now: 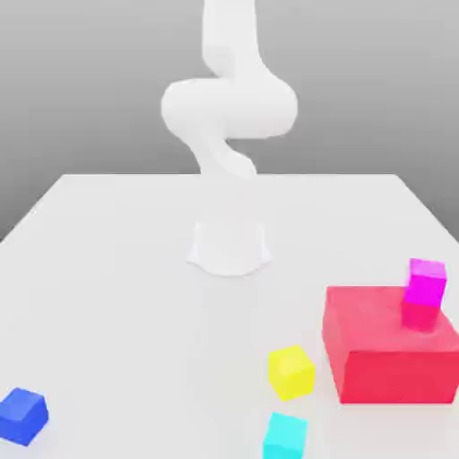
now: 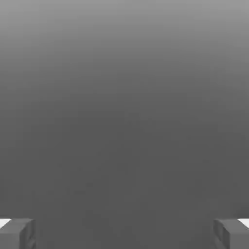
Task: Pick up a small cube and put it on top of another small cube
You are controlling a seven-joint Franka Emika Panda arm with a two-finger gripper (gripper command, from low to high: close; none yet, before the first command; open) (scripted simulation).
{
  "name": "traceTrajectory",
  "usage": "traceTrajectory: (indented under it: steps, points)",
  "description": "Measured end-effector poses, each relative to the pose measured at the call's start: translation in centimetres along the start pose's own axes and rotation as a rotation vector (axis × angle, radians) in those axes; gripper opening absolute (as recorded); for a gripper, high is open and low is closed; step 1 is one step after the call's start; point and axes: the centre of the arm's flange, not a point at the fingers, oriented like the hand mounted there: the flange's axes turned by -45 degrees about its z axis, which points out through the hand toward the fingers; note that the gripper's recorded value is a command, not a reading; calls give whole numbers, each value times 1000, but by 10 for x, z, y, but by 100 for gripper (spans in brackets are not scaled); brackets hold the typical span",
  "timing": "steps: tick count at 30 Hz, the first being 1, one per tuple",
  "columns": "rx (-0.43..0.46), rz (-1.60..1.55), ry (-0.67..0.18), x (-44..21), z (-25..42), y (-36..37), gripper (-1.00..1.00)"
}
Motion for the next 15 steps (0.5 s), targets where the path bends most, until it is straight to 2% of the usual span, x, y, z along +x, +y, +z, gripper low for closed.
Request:
traceTrajectory:
  steps: [7,15]
  points:
    - [31,72,-179,-10,124,62,0]
    - [18,159,-365,-64,250,135,0]
